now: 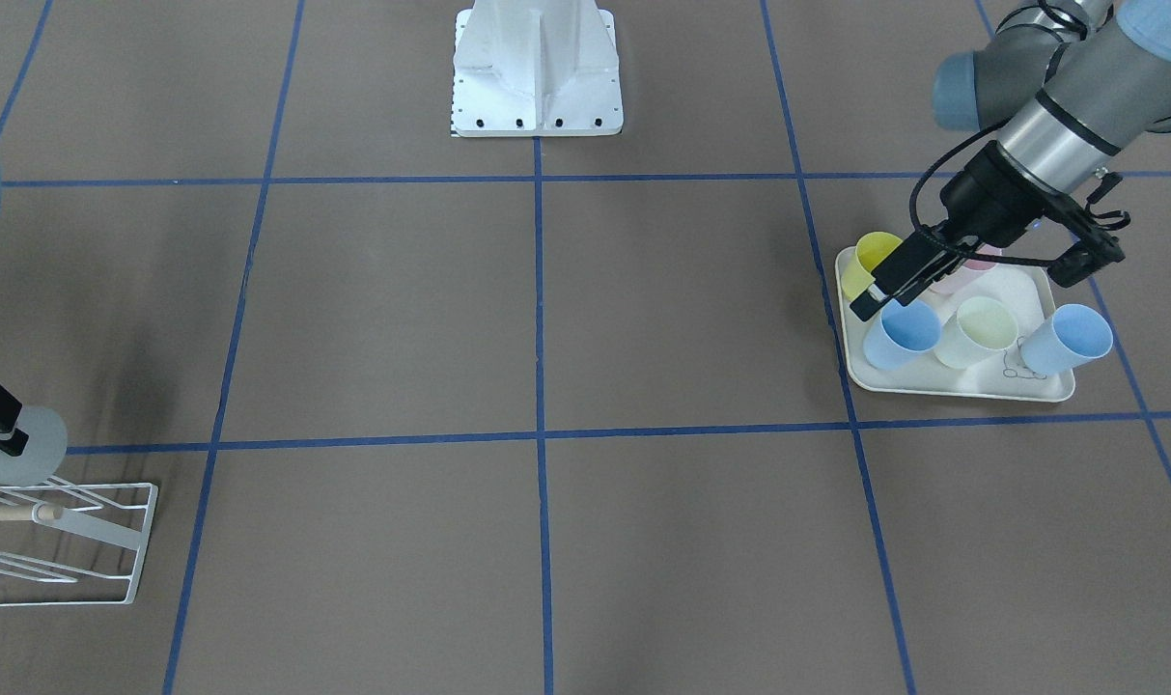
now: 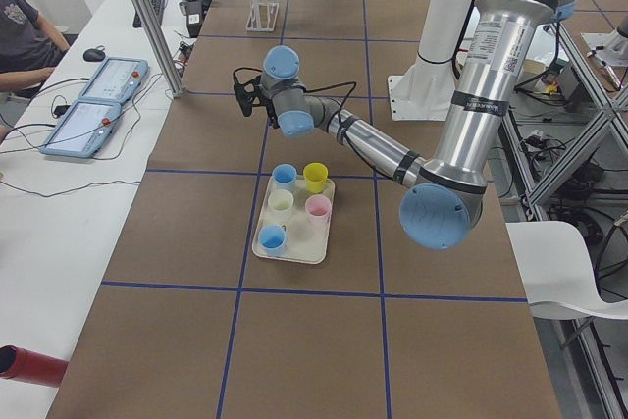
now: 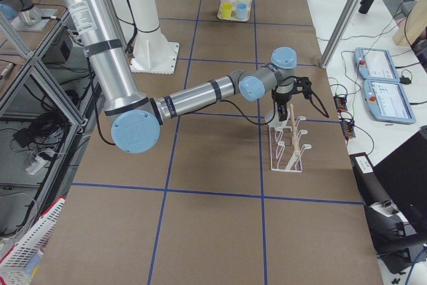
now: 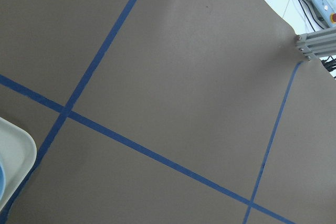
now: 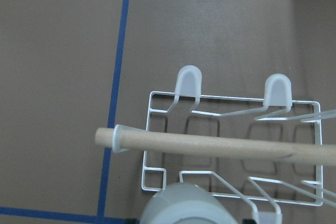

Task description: Transfer IKEA cup to right arm and place on rack

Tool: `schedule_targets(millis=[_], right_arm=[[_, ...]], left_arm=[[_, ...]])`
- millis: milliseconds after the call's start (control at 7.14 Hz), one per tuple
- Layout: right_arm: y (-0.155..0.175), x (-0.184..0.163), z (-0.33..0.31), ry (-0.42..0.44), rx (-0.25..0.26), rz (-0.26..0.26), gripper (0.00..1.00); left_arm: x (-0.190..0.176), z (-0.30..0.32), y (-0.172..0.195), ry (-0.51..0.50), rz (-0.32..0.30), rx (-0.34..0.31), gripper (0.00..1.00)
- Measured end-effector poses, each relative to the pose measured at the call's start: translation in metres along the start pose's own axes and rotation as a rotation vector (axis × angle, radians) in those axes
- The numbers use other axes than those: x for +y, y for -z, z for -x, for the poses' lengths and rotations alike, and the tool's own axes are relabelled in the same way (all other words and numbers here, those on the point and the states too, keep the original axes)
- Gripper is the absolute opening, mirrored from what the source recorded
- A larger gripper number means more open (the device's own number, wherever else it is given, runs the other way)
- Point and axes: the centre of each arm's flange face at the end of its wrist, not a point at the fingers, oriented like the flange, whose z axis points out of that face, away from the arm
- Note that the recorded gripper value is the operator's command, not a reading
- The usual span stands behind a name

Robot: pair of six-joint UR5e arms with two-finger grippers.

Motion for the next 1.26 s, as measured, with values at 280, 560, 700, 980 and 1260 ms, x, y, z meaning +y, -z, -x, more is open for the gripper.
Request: schedule_targets(millis=[280,560,700,980,1260], right_arm=[[-0.018,-0.001,-0.002,0.023,-0.004,-0.01,0.56],[-0.024,-0.001,-0.001,0.035,-0.008,-0.011,0.75],[-0.024,-0.001,0.0,0.037,-0.009,-0.012,0.8],[-0.023,0.0,0.0,0.041,-0.012,-0.013,0.83],[-0.019,0.0,0.003,0.047,-0.018,-0.019,0.83]], left_arm=[[0.0,0.0,0.0,0.0,0.0,0.0,1.0],[0.0,0.0,0.0,0.0,0.002,0.001,1.0],[0.001,0.0,0.0,-0.001,0.004,0.001,1.0],[0.001,0.0,0.001,0.0,0.006,0.0,1.0],[0.002,0.002,0.0,0.005,0.005,-0.019,1.0]])
